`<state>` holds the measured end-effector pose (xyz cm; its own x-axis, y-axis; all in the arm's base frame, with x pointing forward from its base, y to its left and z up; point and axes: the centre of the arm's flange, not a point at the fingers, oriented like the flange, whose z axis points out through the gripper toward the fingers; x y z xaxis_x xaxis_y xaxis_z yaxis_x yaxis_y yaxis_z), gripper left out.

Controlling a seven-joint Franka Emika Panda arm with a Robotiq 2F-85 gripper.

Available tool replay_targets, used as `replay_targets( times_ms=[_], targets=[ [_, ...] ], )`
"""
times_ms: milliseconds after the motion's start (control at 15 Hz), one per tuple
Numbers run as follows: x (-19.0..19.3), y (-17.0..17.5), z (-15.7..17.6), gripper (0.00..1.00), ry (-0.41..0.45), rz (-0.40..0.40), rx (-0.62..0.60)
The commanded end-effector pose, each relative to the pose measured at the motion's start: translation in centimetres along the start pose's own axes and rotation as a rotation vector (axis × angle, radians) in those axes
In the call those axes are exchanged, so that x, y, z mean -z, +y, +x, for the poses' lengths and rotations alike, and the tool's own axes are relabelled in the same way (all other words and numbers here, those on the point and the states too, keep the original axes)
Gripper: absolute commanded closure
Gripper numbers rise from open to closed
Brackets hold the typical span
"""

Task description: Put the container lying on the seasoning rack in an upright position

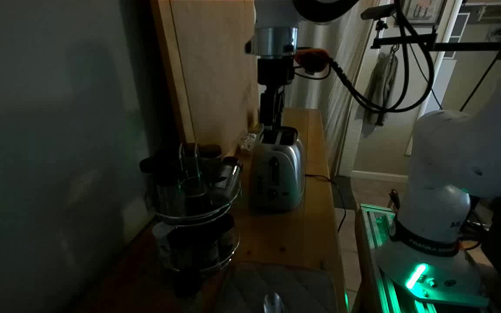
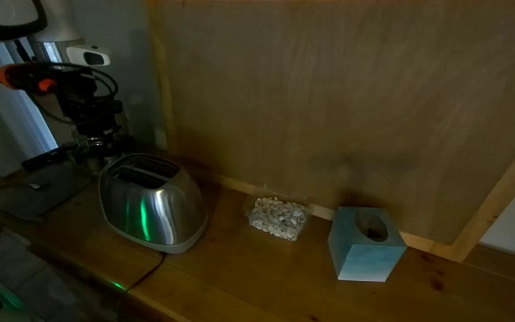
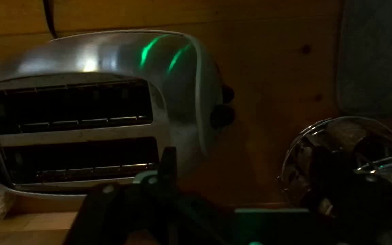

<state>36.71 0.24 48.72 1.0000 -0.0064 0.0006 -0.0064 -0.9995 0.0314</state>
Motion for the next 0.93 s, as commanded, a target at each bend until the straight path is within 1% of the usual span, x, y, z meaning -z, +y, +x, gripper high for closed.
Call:
replay_targets(
  times_ms=[0, 400, 467, 733, 800, 867],
  targets=[
    [0.0, 0.0, 0.0, 0.0, 0.0, 0.0, 0.0],
    [0.0, 0.0, 0.0, 0.0, 0.0, 0.0, 0.0],
    [0.0, -0.3, 0.0, 0.0, 0.009, 0.033, 0.01],
    [0.3, -3.2, -0.2, 0.0, 0.011, 0.193, 0.099],
    [0.2, -3.8, -0.1, 0.0, 0.005, 0.218, 0.109],
    [-0.1, -4.3, 0.0, 0.0, 0.008, 0.219, 0.105]
  ],
)
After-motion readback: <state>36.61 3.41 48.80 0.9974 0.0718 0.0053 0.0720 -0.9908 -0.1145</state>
